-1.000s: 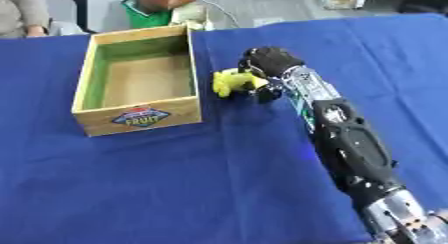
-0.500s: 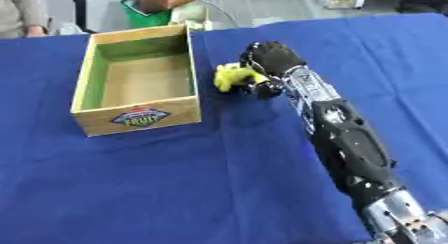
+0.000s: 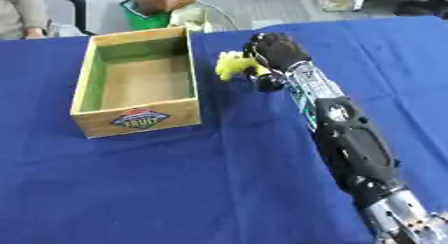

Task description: Pick up objects on the table and place them in the box.

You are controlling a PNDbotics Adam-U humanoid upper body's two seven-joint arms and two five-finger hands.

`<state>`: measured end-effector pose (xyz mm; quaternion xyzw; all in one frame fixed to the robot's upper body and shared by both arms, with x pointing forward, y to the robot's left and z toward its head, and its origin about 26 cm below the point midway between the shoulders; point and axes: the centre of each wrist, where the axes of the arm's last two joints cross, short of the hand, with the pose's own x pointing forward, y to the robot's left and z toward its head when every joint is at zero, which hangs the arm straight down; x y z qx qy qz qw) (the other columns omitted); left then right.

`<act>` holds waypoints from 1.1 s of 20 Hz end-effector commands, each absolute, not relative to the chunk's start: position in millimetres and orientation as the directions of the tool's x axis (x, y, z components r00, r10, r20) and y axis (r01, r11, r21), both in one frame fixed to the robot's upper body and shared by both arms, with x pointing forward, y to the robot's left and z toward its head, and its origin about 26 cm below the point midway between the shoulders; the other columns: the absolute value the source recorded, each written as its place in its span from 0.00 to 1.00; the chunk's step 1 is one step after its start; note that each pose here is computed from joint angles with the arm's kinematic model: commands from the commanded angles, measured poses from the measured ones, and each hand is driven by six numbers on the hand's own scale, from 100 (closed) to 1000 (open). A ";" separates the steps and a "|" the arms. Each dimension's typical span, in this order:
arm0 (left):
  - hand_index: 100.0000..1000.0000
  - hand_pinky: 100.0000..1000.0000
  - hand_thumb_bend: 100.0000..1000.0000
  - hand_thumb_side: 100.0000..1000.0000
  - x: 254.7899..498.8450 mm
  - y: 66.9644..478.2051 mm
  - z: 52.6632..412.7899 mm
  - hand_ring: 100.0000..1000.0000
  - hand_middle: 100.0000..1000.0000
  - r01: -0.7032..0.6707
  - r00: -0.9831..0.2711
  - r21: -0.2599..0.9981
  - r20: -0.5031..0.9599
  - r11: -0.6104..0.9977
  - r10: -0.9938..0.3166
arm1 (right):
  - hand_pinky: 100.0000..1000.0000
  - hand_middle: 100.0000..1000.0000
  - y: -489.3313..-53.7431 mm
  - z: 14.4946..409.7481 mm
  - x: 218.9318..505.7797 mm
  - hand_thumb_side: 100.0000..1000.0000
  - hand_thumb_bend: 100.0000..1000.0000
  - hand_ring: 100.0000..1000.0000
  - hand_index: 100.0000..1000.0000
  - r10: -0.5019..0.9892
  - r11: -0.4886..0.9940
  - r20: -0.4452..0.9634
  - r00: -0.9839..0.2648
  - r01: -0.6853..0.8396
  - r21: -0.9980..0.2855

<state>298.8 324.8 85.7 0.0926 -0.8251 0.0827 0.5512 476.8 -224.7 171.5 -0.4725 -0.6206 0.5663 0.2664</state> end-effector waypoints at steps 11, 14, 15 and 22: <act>0.57 0.43 0.71 0.12 300.8 324.3 95.5 0.32 0.39 -0.230 -0.403 -0.027 0.913 0.973 -0.070 | 0.62 0.00 -191.0 242.7 482.4 0.00 0.00 0.31 0.09 0.853 -0.103 -0.324 -0.408 0.479 -0.872; 0.57 0.43 0.71 0.12 301.3 323.5 95.9 0.32 0.39 -0.226 -0.404 -0.027 0.912 0.974 -0.068 | 0.62 0.00 -174.5 246.2 482.2 0.00 0.00 0.31 0.10 0.833 -0.093 -0.338 -0.438 0.491 -0.866; 0.57 0.43 0.71 0.12 301.5 323.1 96.1 0.32 0.39 -0.224 -0.405 -0.028 0.912 0.974 -0.067 | 0.62 0.00 -169.4 246.7 482.1 0.00 0.00 0.31 0.10 0.826 -0.091 -0.343 -0.448 0.494 -0.865; 0.57 0.43 0.71 0.12 302.2 321.4 96.6 0.32 0.39 -0.215 -0.407 -0.030 0.911 0.976 -0.062 | 0.63 0.00 -133.3 242.0 479.4 0.00 0.00 0.32 0.10 0.768 -0.069 -0.358 -0.530 0.488 -0.870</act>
